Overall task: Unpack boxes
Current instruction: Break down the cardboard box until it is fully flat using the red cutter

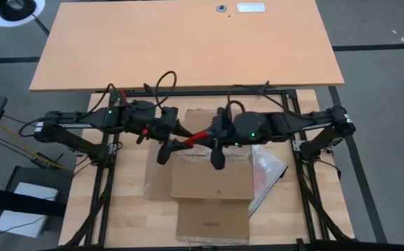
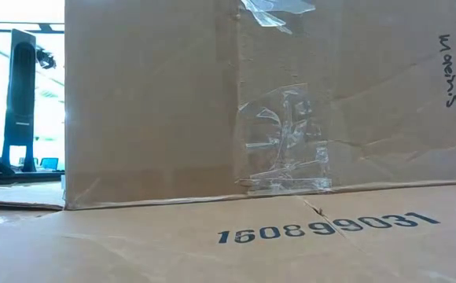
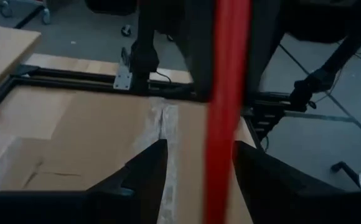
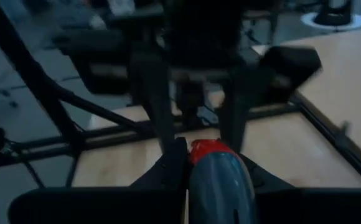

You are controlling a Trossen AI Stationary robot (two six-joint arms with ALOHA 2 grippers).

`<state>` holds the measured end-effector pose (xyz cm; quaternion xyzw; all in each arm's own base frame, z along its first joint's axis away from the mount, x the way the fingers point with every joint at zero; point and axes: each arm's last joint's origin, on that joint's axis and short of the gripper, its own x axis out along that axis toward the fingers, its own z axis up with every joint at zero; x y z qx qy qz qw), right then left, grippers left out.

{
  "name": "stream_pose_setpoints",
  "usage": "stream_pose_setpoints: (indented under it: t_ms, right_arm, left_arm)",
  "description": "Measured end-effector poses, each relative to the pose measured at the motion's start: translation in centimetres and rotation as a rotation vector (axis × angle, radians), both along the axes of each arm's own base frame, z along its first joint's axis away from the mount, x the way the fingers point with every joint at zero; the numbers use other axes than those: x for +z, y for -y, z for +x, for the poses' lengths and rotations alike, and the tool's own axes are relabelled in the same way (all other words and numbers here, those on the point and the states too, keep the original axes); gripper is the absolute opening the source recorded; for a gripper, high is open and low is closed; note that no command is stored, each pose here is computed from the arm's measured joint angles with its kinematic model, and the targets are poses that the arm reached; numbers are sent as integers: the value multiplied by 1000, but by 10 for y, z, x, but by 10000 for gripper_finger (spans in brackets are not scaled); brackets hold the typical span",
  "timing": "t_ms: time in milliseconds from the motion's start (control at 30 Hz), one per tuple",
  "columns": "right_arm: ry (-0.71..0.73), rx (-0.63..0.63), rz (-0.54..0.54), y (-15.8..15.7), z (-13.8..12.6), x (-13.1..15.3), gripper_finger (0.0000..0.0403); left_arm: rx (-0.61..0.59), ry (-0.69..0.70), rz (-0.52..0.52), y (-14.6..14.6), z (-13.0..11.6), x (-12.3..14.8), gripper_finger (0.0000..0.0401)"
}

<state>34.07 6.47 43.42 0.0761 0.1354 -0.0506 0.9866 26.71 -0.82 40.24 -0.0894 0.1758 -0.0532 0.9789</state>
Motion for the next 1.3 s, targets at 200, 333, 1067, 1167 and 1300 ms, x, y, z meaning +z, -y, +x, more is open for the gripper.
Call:
stream_pose_setpoints:
  t_ms: [200,333,1067,1167,1300]
  right_arm:
    - [18,14,20,4,5,-1,61]
    - [-2,1,14,6,4,-2,120]
    - [-614,-247,119,27,-87,-28,228]
    - [-634,-249,112,27,-86,-36,228]
    - [-654,-247,109,26,-85,-42,228]
  left_arm:
    - [13,0,32,-1,2,-1,137]
    - [47,-23,62,-2,1,-3,43]
    - [680,-992,-61,-16,-79,-144,49]
    - [681,-995,-74,-16,-80,-173,50]
    - [640,-969,-87,-16,-81,-201,62]
